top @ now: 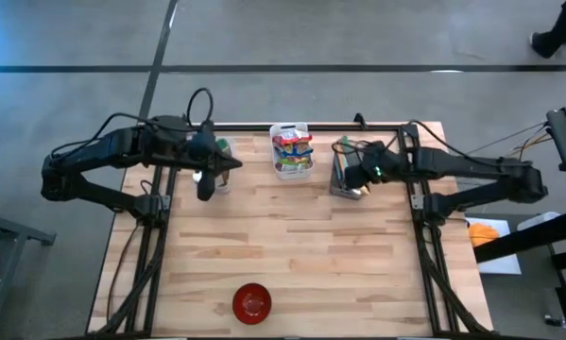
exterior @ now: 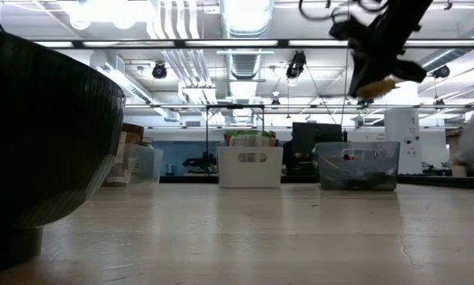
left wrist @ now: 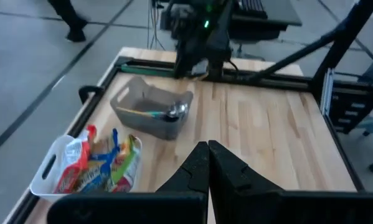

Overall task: Pick & Place Food Item
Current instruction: Put the green spoon into the black bin

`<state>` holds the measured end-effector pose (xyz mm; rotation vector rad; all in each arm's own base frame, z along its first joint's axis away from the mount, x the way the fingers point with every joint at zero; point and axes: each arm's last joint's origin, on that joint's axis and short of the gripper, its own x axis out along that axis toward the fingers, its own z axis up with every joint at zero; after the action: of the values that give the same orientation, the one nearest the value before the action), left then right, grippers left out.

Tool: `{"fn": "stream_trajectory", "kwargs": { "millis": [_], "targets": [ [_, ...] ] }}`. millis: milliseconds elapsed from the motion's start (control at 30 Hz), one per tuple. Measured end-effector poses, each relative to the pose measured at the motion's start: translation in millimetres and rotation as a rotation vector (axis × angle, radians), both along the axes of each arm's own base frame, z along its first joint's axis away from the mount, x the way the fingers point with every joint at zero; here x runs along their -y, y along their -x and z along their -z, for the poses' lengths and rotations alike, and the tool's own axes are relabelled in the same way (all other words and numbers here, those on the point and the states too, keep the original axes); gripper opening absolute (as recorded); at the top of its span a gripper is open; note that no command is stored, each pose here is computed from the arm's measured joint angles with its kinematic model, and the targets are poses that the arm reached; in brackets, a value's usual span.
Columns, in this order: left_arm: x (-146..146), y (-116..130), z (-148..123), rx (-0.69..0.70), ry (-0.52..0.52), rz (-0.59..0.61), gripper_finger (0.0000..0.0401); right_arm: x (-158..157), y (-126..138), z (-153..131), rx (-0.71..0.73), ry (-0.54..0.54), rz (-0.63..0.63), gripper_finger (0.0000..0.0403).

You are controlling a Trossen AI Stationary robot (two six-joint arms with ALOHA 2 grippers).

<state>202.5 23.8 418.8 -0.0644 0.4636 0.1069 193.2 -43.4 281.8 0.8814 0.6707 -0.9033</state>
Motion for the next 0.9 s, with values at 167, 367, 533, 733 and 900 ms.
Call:
{"fn": "stream_trajectory", "kwargs": {
  "millis": [167, 367, 533, 733, 900],
  "targets": [
    [-7, 0, -2, 0.026, 0.027, -0.049, 0.0001, 24, -1, 17, -0.100, -0.019, -0.042, 0.0010],
    [-13, -2, 3, 0.042, 0.067, -0.095, 0.0001, 50, -1, 26, -0.165, -0.002, -0.075, 0.0010],
    [-14, -8, 18, 0.041, 0.086, -0.105, 0.0001, 63, 0, 40, -0.219, -0.029, -0.074, 0.0010],
    [-15, -13, 34, 0.023, 0.129, -0.126, 0.0001, 62, -3, 54, -0.203, -0.071, -0.079, 0.0010],
    [-13, -10, 39, 0.037, 0.145, -0.089, 0.0001, 61, -4, 66, -0.193, -0.087, -0.063, 0.0010]
  ]
}}
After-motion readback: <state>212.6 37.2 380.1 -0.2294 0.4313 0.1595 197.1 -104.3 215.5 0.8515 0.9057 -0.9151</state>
